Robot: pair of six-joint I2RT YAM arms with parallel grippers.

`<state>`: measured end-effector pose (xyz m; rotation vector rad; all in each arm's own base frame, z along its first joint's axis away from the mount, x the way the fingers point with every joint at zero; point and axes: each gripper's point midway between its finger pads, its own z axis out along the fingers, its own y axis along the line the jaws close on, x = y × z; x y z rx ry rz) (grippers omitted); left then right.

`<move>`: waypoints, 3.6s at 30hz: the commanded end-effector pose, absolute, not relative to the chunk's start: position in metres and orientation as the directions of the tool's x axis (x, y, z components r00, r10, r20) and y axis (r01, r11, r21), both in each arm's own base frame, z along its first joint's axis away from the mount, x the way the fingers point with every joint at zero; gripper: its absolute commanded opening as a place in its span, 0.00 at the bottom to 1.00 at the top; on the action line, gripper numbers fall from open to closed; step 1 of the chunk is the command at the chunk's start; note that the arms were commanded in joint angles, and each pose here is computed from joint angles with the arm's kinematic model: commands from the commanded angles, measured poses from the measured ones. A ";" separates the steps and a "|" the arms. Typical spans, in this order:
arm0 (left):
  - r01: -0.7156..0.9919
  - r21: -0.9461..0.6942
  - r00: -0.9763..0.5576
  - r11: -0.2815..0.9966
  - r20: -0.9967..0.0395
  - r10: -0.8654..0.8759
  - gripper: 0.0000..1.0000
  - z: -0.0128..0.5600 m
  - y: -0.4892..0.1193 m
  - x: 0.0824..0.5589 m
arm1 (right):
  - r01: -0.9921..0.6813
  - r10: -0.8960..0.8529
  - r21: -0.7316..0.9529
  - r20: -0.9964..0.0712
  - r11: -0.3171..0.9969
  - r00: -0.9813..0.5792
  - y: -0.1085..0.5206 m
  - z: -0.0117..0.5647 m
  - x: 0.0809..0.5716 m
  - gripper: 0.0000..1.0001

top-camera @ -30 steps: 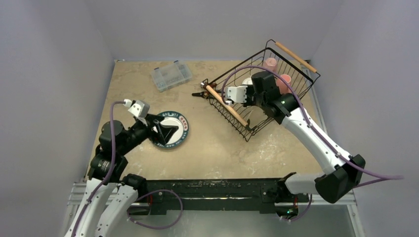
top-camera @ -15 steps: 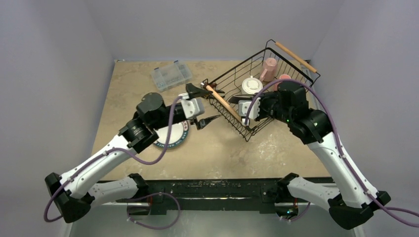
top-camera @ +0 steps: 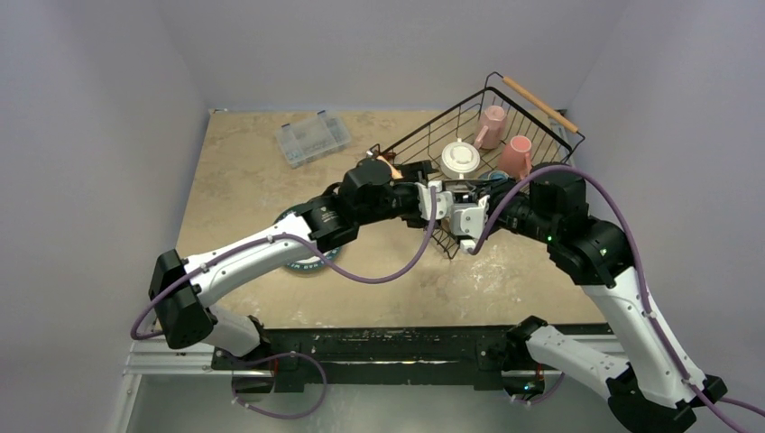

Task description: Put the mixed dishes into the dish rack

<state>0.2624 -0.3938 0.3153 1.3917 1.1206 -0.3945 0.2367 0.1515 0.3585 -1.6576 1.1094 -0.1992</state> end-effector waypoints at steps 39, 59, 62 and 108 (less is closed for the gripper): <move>0.554 0.303 0.244 0.775 -0.950 0.197 0.00 0.397 -0.399 0.314 | -0.256 -0.286 -0.346 -0.927 0.903 0.244 0.068 0.459 0.212 0.99; 0.539 0.296 0.037 0.789 -0.944 0.328 0.00 0.321 -0.458 0.348 | -0.037 0.242 0.251 -0.957 0.967 -0.159 0.026 0.386 0.171 0.99; 0.583 0.252 0.025 0.773 -0.956 0.293 0.00 0.323 -0.467 0.329 | 0.001 0.246 0.248 -0.958 0.969 -0.150 0.019 0.387 0.171 0.99; 0.603 0.302 -0.095 0.739 -0.892 0.442 0.00 0.232 -0.476 0.329 | -0.026 0.235 0.246 -0.948 0.969 -0.213 0.036 0.357 0.183 0.99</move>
